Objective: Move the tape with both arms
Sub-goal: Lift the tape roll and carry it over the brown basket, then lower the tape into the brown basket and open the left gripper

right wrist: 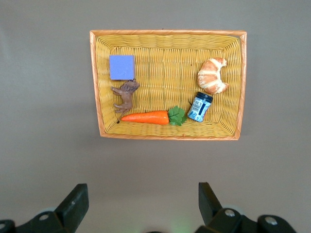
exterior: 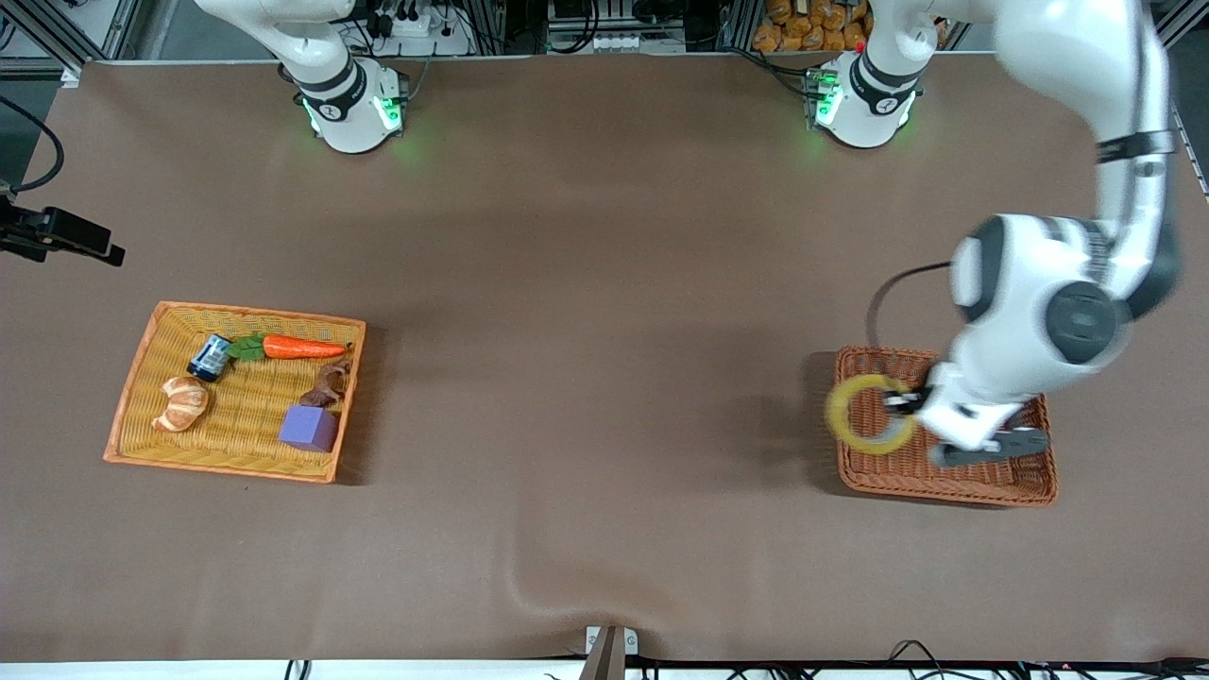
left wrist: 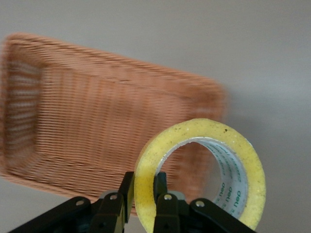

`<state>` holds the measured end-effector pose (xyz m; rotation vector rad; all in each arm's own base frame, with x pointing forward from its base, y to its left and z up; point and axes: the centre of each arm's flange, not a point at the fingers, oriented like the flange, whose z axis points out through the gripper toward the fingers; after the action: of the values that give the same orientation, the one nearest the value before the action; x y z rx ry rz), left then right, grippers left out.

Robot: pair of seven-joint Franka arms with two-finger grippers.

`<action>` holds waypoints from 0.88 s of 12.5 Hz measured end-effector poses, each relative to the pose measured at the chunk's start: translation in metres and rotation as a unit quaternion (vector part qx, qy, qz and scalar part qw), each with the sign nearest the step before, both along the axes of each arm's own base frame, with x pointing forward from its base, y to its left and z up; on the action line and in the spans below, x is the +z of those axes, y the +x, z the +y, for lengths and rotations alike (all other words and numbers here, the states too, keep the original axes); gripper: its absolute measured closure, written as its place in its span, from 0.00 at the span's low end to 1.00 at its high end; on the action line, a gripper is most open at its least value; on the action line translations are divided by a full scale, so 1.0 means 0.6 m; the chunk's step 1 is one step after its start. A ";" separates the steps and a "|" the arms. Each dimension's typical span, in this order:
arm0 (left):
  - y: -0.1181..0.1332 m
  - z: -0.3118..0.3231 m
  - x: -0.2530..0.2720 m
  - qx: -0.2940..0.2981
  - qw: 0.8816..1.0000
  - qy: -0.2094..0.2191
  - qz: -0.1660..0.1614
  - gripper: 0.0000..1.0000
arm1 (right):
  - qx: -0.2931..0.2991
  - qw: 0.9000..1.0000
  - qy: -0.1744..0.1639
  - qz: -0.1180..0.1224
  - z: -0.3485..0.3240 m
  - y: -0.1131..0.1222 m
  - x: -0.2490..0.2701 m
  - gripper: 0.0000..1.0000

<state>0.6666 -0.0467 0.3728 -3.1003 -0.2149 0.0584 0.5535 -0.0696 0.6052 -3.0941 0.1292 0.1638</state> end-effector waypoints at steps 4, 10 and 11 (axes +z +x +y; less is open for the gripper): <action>-0.011 0.133 -0.053 -0.027 1.000 -0.002 -0.006 0.78 | 0.000 1.000 0.000 0.002 0.000 0.000 -0.003 0.00; -0.005 0.118 -0.098 -0.042 0.998 0.002 -0.041 0.60 | 0.000 1.000 0.000 0.004 0.000 0.000 -0.007 0.00; 0.001 0.118 -0.078 -0.043 0.998 0.002 -0.052 0.49 | 0.000 1.000 0.000 0.004 0.000 0.000 -0.007 0.00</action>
<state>0.6671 0.0242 0.3258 -3.1061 -0.0848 -0.1056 0.5532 -0.0693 0.6009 -3.0930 0.1285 0.1772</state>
